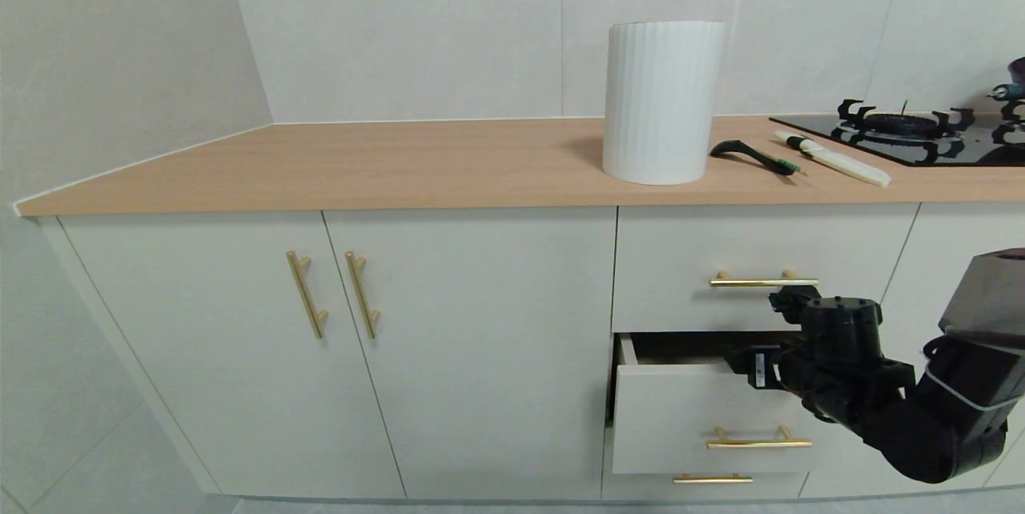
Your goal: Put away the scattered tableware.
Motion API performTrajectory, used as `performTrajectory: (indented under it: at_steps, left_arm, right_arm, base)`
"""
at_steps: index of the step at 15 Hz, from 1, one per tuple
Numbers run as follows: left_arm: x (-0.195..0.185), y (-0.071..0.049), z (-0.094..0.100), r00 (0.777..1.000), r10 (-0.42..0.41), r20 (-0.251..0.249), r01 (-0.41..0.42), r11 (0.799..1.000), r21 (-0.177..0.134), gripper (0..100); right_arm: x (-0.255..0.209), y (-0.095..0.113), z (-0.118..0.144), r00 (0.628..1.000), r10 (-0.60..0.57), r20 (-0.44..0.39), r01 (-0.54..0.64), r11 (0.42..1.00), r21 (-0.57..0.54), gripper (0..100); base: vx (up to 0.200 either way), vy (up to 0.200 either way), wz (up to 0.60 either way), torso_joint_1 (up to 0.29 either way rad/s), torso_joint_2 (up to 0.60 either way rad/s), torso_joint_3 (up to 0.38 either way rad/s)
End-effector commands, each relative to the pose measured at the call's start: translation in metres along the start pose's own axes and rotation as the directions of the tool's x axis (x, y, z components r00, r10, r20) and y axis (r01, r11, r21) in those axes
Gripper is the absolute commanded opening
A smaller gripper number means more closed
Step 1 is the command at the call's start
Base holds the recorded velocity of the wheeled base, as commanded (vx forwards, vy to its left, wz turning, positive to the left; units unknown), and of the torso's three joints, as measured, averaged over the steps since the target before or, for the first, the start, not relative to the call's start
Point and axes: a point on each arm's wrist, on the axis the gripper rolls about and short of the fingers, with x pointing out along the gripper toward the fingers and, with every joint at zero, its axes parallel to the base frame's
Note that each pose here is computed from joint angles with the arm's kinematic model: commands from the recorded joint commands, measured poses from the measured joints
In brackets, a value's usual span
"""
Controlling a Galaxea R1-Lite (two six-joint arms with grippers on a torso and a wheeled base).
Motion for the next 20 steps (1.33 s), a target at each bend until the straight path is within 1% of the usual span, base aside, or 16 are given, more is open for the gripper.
performTrajectory:
  at_steps: [1, 6, 9, 12, 13, 14, 16, 17, 18, 20]
  left_arm:
    - [0.000, 0.000, 0.000, 1.000, 0.001, -0.001, -0.001, 1.000, 0.000, 100]
    - [0.000, 0.000, 0.000, 1.000, 0.001, -0.001, -0.001, 1.000, 0.000, 100]
    - [0.000, 0.000, 0.000, 1.000, 0.000, 0.001, 0.000, 1.000, 0.000, 100]
    - [0.000, 0.000, 0.000, 1.000, 0.000, -0.001, 0.000, 1.000, 0.000, 100]
    - [0.000, 0.000, 0.000, 1.000, 0.000, 0.001, 0.000, 1.000, 0.000, 100]
    - [0.000, 0.000, 0.000, 1.000, 0.000, -0.001, 0.000, 1.000, 0.000, 100]
    - [0.000, 0.000, 0.000, 1.000, 0.000, 0.001, 0.000, 1.000, 0.000, 100]
    - [0.000, 0.000, 0.000, 1.000, 0.000, 0.001, 0.000, 1.000, 0.000, 100]
    - [0.000, 0.000, 0.000, 1.000, 0.000, -0.001, 0.000, 1.000, 0.000, 100]
    - [0.000, 0.000, 0.000, 1.000, 0.000, -0.001, 0.000, 1.000, 0.000, 100]
  right_arm:
    - [0.008, 0.000, -0.013, 0.999, -0.004, -0.047, 0.003, 1.000, -0.012, 100]
    - [0.004, -0.001, -0.012, 0.999, -0.004, -0.049, 0.003, 1.000, -0.014, 100]
    - [-0.013, -0.003, -0.001, 0.996, 0.028, -0.086, -0.029, 0.999, -0.016, 100]
    - [-0.032, -0.008, 0.009, 0.987, 0.071, -0.146, -0.074, 0.997, -0.015, 100]
    - [-0.042, -0.009, 0.013, 0.980, 0.077, -0.183, -0.082, 0.996, -0.022, 100]
    - [-0.045, -0.009, 0.014, 0.978, 0.076, -0.194, -0.083, 0.996, -0.028, 100]
    - [-0.064, -0.012, 0.019, 0.960, 0.098, -0.261, -0.120, 0.991, -0.067, 100]
    - [-0.064, -0.012, 0.019, 0.960, 0.098, -0.261, -0.120, 0.991, -0.067, 100]
    - [-0.072, -0.013, 0.019, 0.944, 0.094, -0.317, -0.128, 0.988, -0.090, 100]
    - [-0.078, -0.013, 0.018, 0.930, 0.090, -0.357, -0.145, 0.981, -0.130, 100]
  base:
    - [0.000, 0.000, 0.00, 0.000, 0.00, 0.000]
    - [0.000, 0.000, 0.00, 0.000, 0.00, 0.000]
    - [0.000, 0.000, 0.00, 0.000, 0.00, 0.000]
    - [0.000, 0.000, 0.00, 0.000, 0.00, 0.000]
    - [0.000, 0.000, 0.00, 0.000, 0.00, 0.000]
    - [0.000, 0.000, 0.00, 0.000, 0.00, 0.000]
    - [0.000, 0.000, 0.00, 0.000, 0.00, 0.000]
    - [0.000, 0.000, 0.00, 0.000, 0.00, 0.000]
    - [0.000, 0.000, 0.00, 0.000, 0.00, 0.000]
    - [0.000, 0.000, 0.00, 0.000, 0.00, 0.000]
